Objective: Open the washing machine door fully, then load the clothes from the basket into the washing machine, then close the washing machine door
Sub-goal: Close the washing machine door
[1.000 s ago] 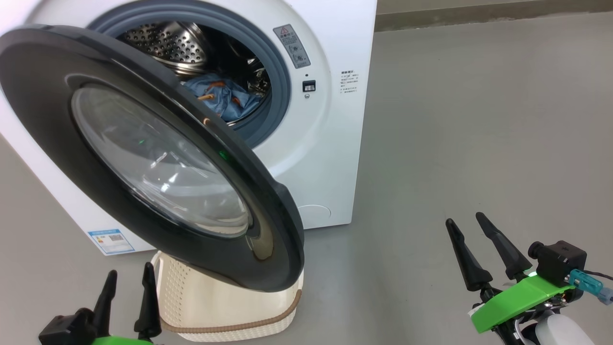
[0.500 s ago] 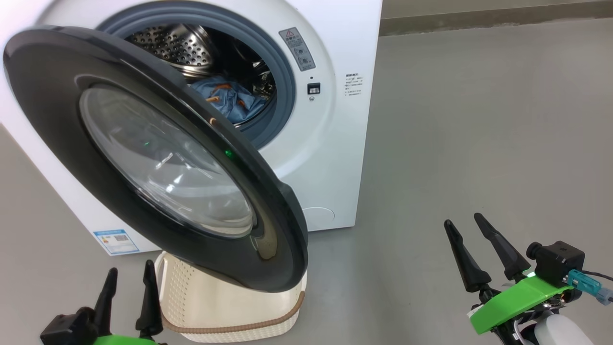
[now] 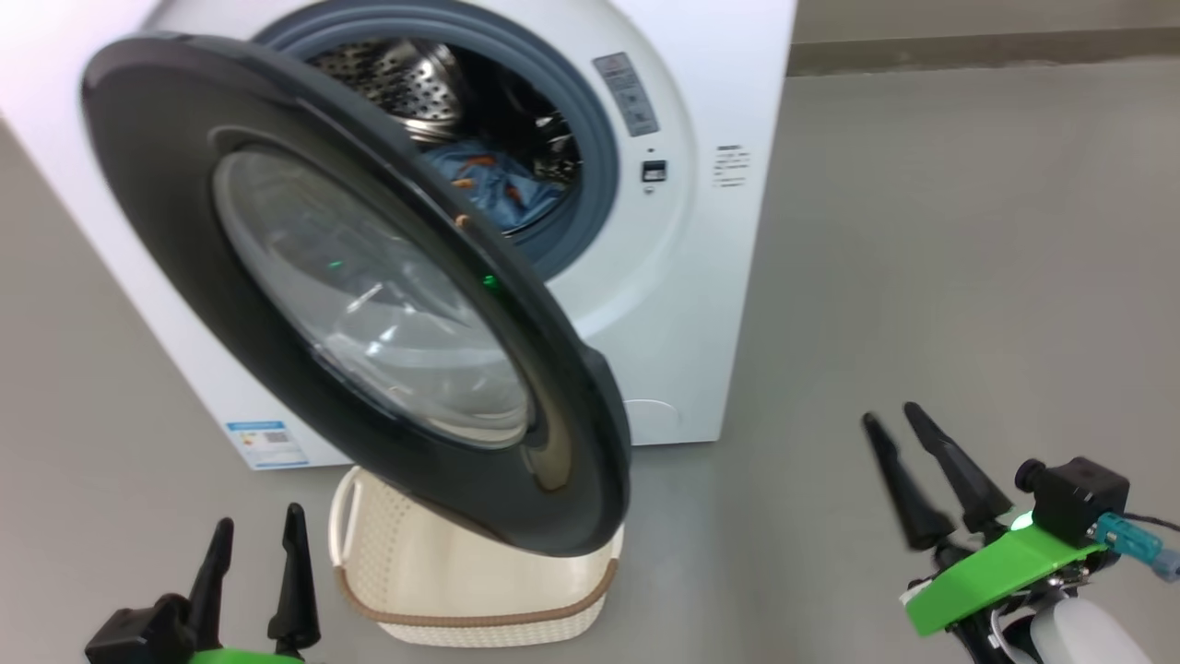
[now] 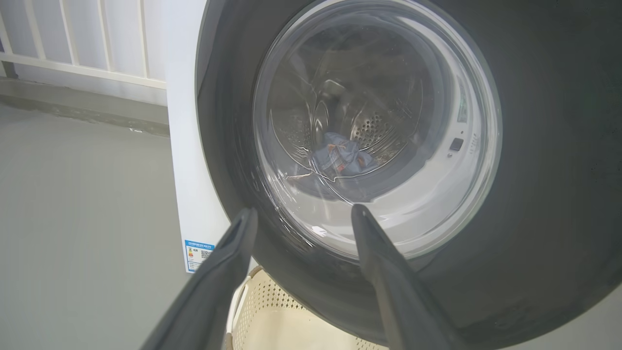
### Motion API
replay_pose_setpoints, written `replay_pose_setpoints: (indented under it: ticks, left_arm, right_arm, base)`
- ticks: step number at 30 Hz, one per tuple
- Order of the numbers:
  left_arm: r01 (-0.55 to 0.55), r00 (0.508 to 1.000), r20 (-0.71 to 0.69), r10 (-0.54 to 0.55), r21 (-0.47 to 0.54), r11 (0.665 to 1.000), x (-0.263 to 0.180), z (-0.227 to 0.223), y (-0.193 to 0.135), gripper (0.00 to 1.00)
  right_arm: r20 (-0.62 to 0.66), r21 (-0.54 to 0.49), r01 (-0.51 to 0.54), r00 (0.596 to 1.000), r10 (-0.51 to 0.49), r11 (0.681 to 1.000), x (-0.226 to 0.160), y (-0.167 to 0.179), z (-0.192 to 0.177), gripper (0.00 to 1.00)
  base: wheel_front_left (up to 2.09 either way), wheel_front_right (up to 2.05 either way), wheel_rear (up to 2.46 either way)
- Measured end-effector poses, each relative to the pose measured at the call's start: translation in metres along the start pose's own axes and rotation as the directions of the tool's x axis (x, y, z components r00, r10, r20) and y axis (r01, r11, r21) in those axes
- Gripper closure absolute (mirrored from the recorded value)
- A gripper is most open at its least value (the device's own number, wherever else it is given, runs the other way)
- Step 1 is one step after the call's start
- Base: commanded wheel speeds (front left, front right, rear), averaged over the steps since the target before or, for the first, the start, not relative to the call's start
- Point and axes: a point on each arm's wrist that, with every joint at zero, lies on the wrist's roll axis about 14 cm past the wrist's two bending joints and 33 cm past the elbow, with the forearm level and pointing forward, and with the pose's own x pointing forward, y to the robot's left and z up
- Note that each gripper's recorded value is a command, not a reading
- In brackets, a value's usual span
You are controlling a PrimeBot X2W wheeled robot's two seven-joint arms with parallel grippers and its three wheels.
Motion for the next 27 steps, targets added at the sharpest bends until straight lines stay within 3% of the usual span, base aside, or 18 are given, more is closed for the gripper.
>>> replay_pose_setpoints:
  ticks: [7,15,19,27]
  left_arm:
    - [-0.058,0.998,0.005,0.058,0.002,0.998,-0.016,0.002,0.018,0.0]
    - [-0.118,0.992,0.033,0.118,0.004,0.993,-0.03,0.011,0.036,0.0]
    - [-0.147,0.988,0.044,0.146,0.005,0.989,-0.038,0.014,0.044,0.0]
    - [-0.195,0.979,0.06,0.195,0.005,0.981,-0.052,0.019,0.057,0.0]
  right_arm:
    - [0.107,-0.003,-0.089,0.99,0.089,0.996,0.027,0.027,0.034,1.0]
    - [0.266,0.042,-0.254,0.935,0.234,0.966,0.046,0.085,0.08,1.0]
    - [0.33,0.069,-0.363,0.887,0.322,0.929,0.049,0.123,0.098,1.0]
    - [0.293,0.082,-0.575,0.795,0.532,0.814,0.039,0.197,0.086,1.0]
  base:
    - [0.0,0.0,0.0]
    - [0.0,0.0,0.0]
    - [0.0,0.0,0.0]
    - [0.0,0.0,0.0]
